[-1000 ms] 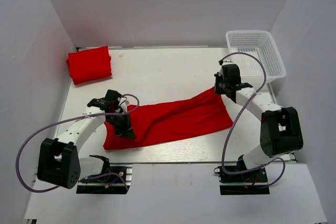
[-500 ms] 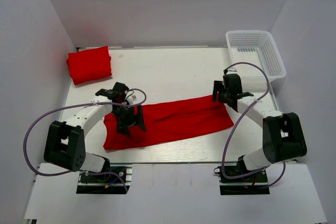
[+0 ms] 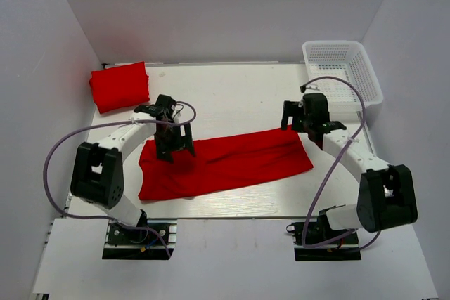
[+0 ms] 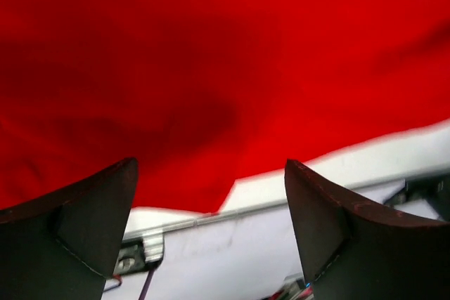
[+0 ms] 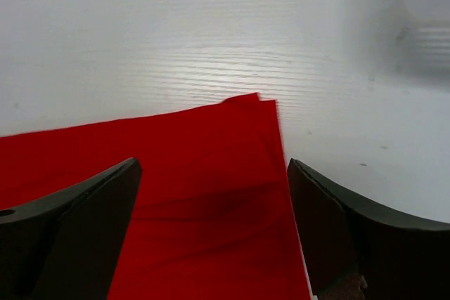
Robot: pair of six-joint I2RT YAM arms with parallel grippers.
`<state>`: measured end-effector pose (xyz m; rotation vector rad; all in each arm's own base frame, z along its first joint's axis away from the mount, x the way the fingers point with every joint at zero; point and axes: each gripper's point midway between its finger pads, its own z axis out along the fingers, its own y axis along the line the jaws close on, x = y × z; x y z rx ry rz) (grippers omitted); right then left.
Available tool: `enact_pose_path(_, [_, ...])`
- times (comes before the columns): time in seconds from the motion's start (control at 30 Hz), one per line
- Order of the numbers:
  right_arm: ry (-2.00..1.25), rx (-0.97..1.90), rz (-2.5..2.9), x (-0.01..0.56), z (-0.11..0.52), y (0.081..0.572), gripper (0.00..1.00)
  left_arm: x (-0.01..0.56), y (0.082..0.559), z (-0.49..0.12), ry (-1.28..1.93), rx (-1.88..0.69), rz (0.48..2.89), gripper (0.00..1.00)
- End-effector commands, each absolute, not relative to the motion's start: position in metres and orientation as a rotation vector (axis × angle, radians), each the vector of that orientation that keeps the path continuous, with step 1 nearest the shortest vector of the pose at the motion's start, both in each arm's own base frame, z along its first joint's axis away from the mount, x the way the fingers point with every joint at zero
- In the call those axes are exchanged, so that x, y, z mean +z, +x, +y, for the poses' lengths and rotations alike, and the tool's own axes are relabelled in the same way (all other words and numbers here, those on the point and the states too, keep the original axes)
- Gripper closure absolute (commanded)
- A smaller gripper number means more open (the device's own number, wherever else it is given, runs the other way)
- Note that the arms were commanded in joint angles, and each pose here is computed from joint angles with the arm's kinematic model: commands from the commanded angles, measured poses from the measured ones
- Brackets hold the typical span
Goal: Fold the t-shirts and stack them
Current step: Fold the other side of the tshirt into a rectangle, then rotate the tshirt 90 degrees
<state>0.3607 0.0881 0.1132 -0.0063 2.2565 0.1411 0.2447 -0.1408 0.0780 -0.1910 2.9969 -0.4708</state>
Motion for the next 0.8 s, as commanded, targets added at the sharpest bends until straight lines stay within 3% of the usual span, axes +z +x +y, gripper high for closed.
enact_pose_path(0.0, [-0.195, 0.343, 2.29, 0.114, 0.129, 0.357, 0.1, 0.062, 0.271, -0.132, -0.337, -0.381, 2.926, 0.05])
enact_pose_path(0.23, [-0.287, 0.542, 2.431, 0.069, 0.169, 0.35, 0.1, 0.019, 0.272, -0.114, -0.52, -0.273, 2.994, 0.1])
enact_pose_path(0.47, [-0.151, 0.465, 2.56, 0.03, 0.153, 0.343, 0.1, -0.005, 0.29, -0.09, -0.64, -0.128, 2.986, 0.1])
enact_pose_path(0.6, [-0.159, 0.46, 2.649, 0.004, 0.147, 0.309, 0.1, -0.014, 0.356, -0.098, -0.645, -0.15, 2.935, 0.1])
enact_pose_path(0.63, [-0.155, 0.479, 2.681, -0.003, 0.145, 0.295, 0.1, 0.0, 0.397, -0.108, -0.599, -0.214, 2.865, 0.1])
enact_pose_path(0.67, [-0.184, 0.523, 2.693, -0.005, 0.151, 0.285, 0.1, -0.028, 0.409, -0.119, -0.552, -0.23, 2.921, 0.1])
enact_pose_path(0.7, [-0.205, 0.57, 2.714, -0.009, 0.153, 0.265, 0.1, -0.003, 0.453, -0.142, -0.489, -0.345, 2.859, 0.12])
enact_pose_path(0.77, [-0.287, 0.694, 2.71, -0.005, 0.167, 0.248, 0.1, -0.008, 0.491, -0.17, -0.388, -0.44, 2.833, 0.12])
